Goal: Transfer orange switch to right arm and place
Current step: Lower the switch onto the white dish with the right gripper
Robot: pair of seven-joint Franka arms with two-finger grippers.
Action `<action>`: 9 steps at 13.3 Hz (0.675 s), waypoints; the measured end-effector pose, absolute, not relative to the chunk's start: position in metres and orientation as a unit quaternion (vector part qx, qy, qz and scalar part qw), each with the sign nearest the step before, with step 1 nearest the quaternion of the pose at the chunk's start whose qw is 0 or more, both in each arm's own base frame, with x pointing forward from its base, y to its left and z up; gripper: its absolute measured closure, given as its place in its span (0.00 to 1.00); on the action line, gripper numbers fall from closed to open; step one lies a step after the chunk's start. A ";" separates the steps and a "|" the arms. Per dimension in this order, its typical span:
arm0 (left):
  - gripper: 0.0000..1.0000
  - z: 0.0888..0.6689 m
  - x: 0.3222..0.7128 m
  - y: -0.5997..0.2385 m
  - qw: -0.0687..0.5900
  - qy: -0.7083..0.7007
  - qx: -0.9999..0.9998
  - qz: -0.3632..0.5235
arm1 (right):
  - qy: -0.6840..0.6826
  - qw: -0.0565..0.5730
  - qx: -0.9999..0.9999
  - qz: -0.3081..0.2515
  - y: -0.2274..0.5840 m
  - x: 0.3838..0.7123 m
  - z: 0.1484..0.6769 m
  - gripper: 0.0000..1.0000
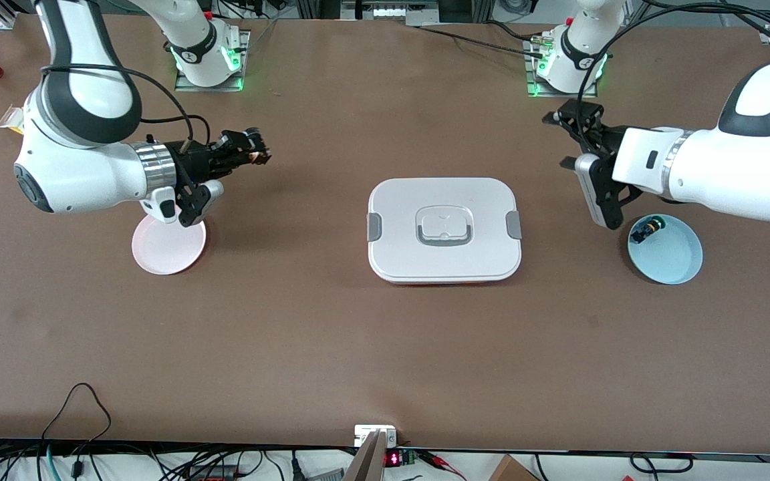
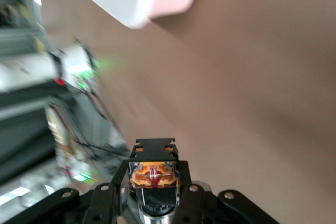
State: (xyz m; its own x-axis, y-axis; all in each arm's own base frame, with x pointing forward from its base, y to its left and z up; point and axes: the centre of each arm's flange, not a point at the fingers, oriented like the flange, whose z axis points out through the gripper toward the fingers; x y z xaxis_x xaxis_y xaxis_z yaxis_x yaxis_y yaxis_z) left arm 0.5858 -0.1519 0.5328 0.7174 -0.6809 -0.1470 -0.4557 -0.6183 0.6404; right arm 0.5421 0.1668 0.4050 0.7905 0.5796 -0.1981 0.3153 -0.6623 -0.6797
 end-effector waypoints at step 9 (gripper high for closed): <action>0.00 0.561 0.598 -0.185 -0.042 -0.281 0.951 -0.124 | -0.456 0.107 -0.869 0.160 0.117 0.572 0.369 0.60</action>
State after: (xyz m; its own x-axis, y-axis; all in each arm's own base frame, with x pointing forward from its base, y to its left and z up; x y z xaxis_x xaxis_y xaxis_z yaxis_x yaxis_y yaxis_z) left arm 0.5977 -0.1851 0.5610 0.8112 -0.5240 -0.2595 -0.5448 -0.8385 -0.0101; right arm 0.5725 0.1171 0.3685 0.5330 0.8267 -0.1800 0.7587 -0.5612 -0.3309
